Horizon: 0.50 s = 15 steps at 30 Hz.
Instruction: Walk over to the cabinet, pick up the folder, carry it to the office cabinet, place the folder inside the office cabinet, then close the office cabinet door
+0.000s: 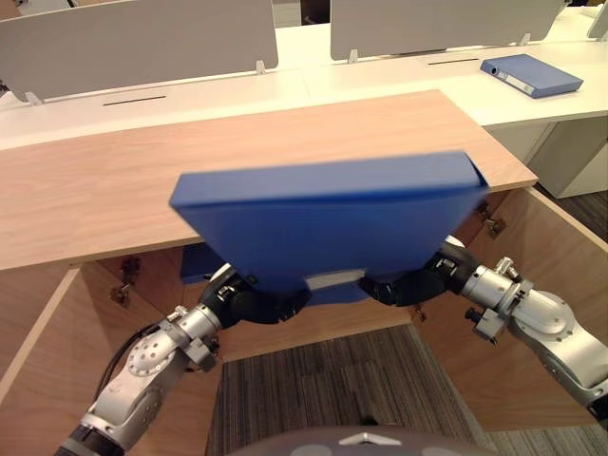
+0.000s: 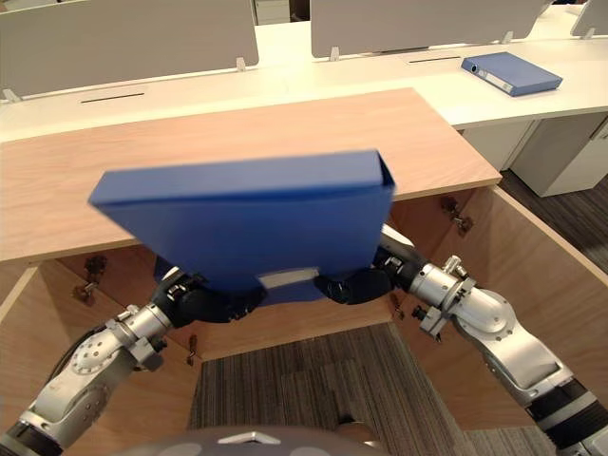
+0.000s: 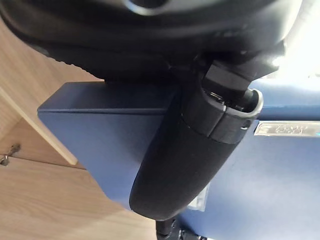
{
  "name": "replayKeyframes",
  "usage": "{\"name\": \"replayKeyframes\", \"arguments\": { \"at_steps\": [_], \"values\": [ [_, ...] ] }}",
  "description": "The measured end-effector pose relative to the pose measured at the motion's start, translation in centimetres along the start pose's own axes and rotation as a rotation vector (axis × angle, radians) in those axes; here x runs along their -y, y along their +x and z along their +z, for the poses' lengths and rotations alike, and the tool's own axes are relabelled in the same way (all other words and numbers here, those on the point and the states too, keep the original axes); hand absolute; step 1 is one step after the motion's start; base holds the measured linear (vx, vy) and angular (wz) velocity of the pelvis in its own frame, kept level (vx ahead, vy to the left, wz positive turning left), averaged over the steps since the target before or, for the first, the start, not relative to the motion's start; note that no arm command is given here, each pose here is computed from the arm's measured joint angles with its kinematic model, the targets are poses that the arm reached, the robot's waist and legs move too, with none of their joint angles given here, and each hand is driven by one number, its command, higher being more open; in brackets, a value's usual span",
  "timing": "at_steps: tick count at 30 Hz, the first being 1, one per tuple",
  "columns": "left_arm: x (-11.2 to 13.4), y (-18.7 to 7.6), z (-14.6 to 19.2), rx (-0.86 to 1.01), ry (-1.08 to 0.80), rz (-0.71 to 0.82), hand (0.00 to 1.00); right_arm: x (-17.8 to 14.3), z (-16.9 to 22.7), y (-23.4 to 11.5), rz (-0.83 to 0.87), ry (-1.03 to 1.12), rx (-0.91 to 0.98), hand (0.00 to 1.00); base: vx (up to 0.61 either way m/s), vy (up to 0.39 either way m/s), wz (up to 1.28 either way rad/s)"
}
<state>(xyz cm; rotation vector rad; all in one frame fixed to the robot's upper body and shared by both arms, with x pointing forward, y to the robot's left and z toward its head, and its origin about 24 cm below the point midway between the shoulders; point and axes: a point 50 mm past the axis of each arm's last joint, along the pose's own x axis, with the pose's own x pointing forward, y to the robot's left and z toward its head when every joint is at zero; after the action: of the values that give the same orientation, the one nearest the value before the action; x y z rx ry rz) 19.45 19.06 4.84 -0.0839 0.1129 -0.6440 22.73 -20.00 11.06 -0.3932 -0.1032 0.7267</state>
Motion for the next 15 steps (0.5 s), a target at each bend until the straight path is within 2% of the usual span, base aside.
{"name": "replayKeyframes", "arguments": {
  "at_steps": [4, 5, 15],
  "values": [
    [0.5, 0.5, -0.3, 0.029, -0.011, 0.026, 0.0, -0.2, 0.1, 0.5, -0.058, 0.033, 0.041, 0.0, -0.01, -0.002, 0.06],
    [0.4, 0.6, -0.2, 0.04, -0.015, 0.039, 1.0, -0.2, 0.1, 0.5, -0.063, 0.035, 0.044, 0.0, -0.02, -0.002, 0.04],
    [0.4, 1.1, 1.3, 0.296, -0.032, 0.352, 1.0, -1.7, 0.3, 2.3, -0.198, 0.123, 0.181, 0.0, -0.02, -0.014, 0.09]
  ]
}}
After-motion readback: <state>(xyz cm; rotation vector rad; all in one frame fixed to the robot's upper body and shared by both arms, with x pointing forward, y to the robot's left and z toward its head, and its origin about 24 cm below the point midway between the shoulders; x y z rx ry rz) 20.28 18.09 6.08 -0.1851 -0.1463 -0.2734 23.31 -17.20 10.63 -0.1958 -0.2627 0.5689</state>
